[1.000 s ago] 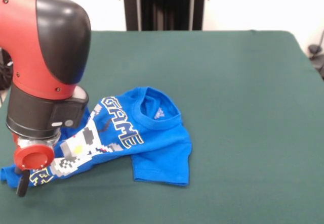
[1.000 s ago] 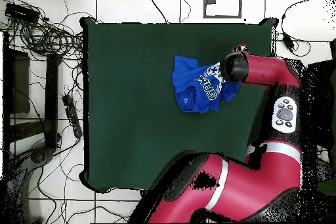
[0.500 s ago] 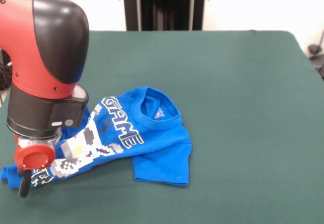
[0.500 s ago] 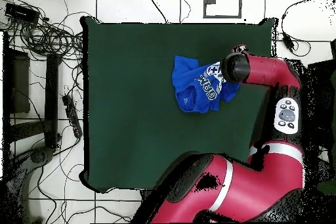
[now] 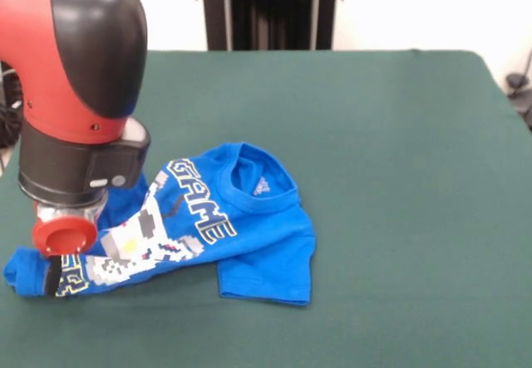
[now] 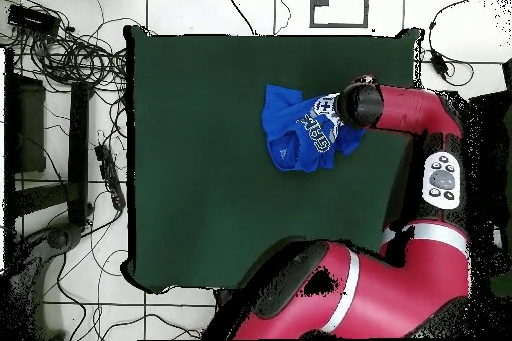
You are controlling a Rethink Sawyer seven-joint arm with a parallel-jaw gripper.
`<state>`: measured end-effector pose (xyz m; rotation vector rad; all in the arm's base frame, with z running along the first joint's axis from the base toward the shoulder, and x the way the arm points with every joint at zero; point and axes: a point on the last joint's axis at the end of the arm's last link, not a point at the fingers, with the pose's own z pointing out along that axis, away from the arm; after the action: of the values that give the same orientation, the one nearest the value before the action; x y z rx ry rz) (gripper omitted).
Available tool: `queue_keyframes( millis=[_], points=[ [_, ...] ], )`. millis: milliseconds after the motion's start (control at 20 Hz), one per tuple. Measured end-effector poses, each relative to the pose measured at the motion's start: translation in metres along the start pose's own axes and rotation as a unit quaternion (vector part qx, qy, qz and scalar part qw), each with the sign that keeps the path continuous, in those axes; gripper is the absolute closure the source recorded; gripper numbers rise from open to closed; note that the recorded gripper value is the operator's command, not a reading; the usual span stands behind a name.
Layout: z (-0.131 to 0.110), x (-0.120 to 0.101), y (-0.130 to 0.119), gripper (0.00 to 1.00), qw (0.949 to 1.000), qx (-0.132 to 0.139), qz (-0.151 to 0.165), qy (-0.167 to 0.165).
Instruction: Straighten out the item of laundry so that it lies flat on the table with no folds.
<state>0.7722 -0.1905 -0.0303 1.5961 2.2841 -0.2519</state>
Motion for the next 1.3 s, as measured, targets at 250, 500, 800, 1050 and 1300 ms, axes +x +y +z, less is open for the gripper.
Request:
queue_keyframes(
  millis=[250, 500, 800, 1050, 1300],
  points=[
    [-0.011, -0.005, -0.013, 0.0, 0.9988, 0.044, 0.003, 0.02],
    [-0.01, -0.014, -0.027, 0.0, 0.9968, 0.07, -0.019, 0.035],
    [-0.006, -0.022, -0.034, 0.0, 0.9959, 0.072, -0.04, 0.037],
    [-0.006, -0.024, -0.035, 0.0, 0.9958, 0.072, -0.041, 0.038],
    [-0.005, -0.023, -0.035, 0.0, 0.9959, 0.071, -0.04, 0.039]
  ],
)
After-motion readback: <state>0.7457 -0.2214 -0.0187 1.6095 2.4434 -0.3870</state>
